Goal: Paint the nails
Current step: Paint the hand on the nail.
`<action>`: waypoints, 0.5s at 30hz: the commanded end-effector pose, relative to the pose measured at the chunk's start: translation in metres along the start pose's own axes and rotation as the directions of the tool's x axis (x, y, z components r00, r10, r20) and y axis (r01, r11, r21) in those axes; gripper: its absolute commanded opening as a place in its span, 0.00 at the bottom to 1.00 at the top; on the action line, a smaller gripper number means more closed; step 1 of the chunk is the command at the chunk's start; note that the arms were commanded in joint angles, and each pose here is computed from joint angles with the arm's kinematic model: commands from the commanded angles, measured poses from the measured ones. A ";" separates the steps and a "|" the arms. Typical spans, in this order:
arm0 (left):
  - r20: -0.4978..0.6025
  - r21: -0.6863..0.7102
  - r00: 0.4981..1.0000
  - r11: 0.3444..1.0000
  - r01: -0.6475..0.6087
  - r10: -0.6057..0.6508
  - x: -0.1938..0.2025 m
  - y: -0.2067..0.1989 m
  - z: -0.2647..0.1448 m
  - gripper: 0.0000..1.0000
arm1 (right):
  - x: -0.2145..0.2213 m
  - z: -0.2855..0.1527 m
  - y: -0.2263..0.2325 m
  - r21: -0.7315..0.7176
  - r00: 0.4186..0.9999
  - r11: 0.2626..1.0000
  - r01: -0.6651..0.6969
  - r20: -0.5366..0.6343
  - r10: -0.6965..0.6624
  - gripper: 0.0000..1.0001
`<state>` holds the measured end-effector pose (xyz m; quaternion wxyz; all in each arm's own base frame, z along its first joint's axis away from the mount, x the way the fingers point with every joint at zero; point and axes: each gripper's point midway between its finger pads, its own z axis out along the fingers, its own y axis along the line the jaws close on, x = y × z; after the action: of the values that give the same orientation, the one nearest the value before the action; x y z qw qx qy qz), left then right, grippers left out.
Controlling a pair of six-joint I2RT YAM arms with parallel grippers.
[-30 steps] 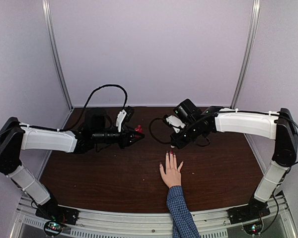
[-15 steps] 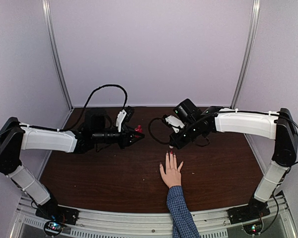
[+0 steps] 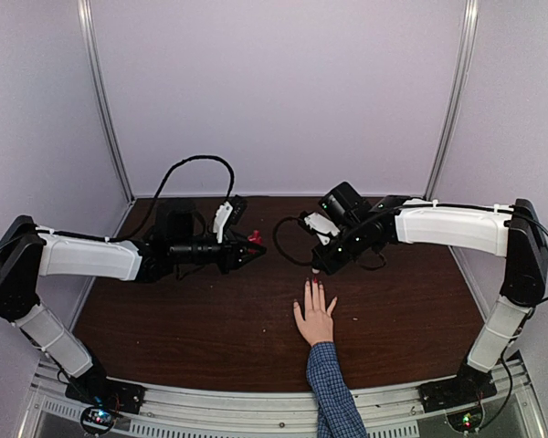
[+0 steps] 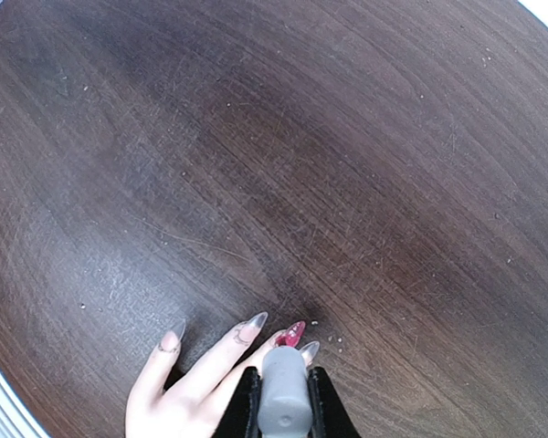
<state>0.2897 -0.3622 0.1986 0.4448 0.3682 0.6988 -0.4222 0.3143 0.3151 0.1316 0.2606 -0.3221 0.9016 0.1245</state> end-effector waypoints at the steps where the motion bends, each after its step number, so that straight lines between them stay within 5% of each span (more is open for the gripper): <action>1: 0.062 0.011 0.998 1.000 -0.026 0.025 -0.015 -0.001 -0.001 0.00 | 0.006 0.001 -0.004 0.028 1.000 1.000 0.012 -0.018 -0.012 0.00; 15: 0.064 0.011 0.998 1.000 -0.027 0.026 -0.015 -0.001 -0.001 0.00 | 0.008 0.004 -0.003 0.022 1.000 1.000 0.013 -0.027 -0.012 0.00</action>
<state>0.2906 -0.3629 0.2028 0.4512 0.3666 0.6938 -0.4252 0.3146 0.3141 0.1313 0.2607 -0.3215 0.9021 0.1217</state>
